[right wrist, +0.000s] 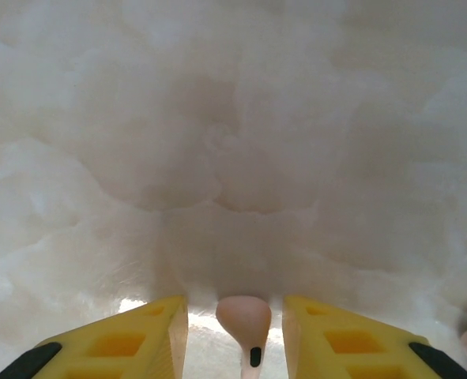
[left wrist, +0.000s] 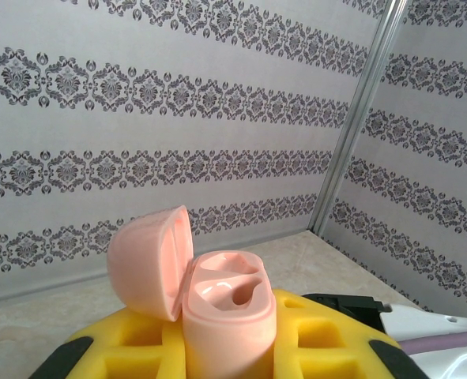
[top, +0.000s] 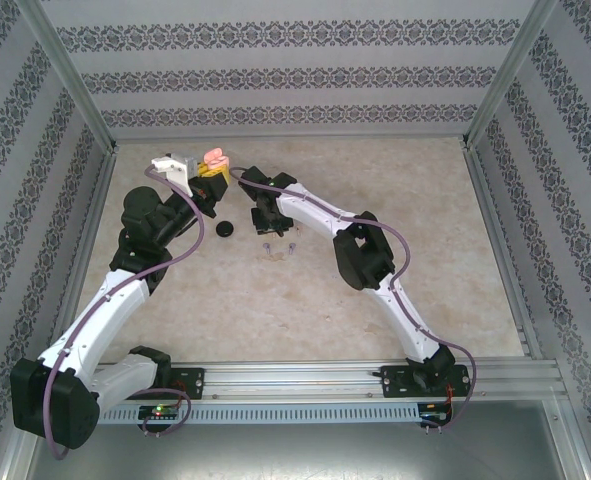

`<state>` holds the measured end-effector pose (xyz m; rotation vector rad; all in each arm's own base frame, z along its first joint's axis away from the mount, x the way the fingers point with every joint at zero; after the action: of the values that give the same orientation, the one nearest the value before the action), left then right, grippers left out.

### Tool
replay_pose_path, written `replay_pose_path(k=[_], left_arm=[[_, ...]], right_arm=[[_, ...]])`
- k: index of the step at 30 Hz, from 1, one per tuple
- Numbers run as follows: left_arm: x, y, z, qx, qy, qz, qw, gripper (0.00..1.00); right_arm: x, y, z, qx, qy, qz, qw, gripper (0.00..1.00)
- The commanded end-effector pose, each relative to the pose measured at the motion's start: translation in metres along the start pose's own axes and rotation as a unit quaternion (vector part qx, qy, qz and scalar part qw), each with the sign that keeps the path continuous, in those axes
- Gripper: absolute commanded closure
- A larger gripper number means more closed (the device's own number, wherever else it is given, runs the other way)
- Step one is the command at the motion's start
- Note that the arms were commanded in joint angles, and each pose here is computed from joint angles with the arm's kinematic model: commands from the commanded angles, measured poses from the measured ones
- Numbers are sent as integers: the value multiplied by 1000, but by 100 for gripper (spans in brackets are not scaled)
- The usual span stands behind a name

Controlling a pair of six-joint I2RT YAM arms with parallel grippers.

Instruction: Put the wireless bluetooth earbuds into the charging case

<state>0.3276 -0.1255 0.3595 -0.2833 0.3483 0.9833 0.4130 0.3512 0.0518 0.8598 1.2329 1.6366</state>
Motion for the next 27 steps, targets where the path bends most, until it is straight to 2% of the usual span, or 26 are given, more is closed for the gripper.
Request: replay_pose_path(k=[1,15,24,27], left_arm=[[-6,4,12,-31,-1,-10,999,100],[-3,2,8,-27,2,-7,1000,100],[0,1,4,-21,6,-2,1000,100],[0,1,4,-17,5,1,1000,100]], right_arm=[[0,-4,-2,5,13,-19,1000,64],[1,-15,-4,13,15,-21,1000,70],[5,-10,-1,6,10,-9,1000,81],[3,-1,4,-6,5,-5,1000,82]])
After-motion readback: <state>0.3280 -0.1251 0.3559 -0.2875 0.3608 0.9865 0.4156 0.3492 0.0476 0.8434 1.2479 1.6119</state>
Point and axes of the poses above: each hand's point on the last joint's axis, 136 mm out from that joint toward the fingers, its own y axis back along the fingers, its own x axis along the line the jaws close on, z = x × y, the point moved 3 cm from there along y, back along the fingers, and after that the axes turned 13 degrees about y, right-handed, at the moved point
